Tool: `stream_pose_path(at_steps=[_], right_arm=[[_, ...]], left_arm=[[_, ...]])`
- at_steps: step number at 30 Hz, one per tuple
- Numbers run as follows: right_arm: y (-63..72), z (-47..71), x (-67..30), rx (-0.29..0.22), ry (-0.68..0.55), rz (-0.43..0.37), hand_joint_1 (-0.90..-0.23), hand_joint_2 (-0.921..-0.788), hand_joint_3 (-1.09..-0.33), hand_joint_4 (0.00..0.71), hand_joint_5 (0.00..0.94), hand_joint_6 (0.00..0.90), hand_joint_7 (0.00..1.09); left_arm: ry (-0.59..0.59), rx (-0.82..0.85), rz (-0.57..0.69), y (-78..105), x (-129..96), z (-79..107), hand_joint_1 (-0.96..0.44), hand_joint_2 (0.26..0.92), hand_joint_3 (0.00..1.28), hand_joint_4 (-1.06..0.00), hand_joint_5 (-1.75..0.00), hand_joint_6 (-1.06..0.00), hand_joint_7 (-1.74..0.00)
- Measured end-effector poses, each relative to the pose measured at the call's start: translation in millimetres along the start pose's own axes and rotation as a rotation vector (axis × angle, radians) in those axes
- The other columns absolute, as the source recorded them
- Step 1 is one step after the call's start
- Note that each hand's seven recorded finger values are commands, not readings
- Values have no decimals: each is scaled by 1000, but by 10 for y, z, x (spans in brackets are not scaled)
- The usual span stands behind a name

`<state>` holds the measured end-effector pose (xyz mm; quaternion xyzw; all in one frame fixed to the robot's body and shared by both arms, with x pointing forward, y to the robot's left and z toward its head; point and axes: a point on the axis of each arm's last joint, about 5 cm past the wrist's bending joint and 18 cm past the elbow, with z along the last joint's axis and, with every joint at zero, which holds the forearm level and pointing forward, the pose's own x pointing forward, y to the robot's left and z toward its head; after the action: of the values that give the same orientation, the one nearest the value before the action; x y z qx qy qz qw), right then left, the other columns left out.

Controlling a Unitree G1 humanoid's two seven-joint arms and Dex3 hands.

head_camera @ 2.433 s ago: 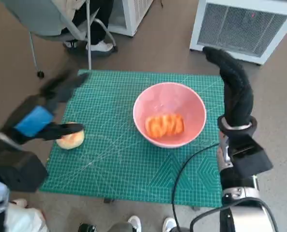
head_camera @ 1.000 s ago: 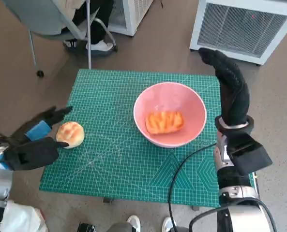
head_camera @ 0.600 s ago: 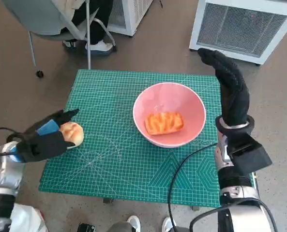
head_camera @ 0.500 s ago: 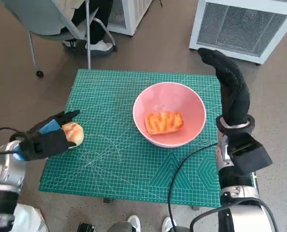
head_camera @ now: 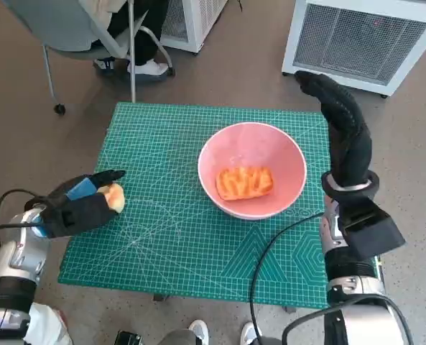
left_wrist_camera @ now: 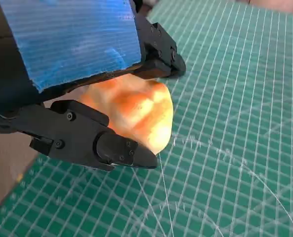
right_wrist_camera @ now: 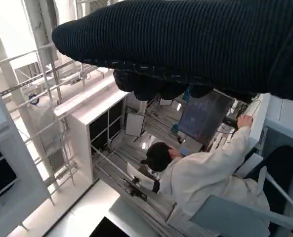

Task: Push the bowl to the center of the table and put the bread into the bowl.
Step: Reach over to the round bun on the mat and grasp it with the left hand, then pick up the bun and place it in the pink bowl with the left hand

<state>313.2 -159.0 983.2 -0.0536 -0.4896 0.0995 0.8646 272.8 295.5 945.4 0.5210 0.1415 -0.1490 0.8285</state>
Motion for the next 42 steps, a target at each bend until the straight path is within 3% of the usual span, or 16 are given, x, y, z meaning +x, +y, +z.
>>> stream_pose_path(at_steps=[8,17,29,42], right_arm=[[-1,0,-1,1,0,-3,-579,-921,-764,377,1,189,347],[-3,-1,-3,1,0,-8,-579,-921,-764,377,1,189,348],[-7,-1,-3,1,1,-12,-578,-921,-764,377,1,189,348],[31,-3,20,11,2,-13,-552,-921,-781,378,1,184,354]], left_arm=[[-19,15,7,47,12,37,1,921,120,-654,-1207,-542,-1245],[-72,28,30,129,-42,174,2,921,113,-660,-1213,-552,-1225],[-357,35,264,469,-226,719,2,920,74,-716,-1135,-583,-1211],[-719,23,384,465,-117,1566,2,920,39,-738,-1099,-639,-1165]])
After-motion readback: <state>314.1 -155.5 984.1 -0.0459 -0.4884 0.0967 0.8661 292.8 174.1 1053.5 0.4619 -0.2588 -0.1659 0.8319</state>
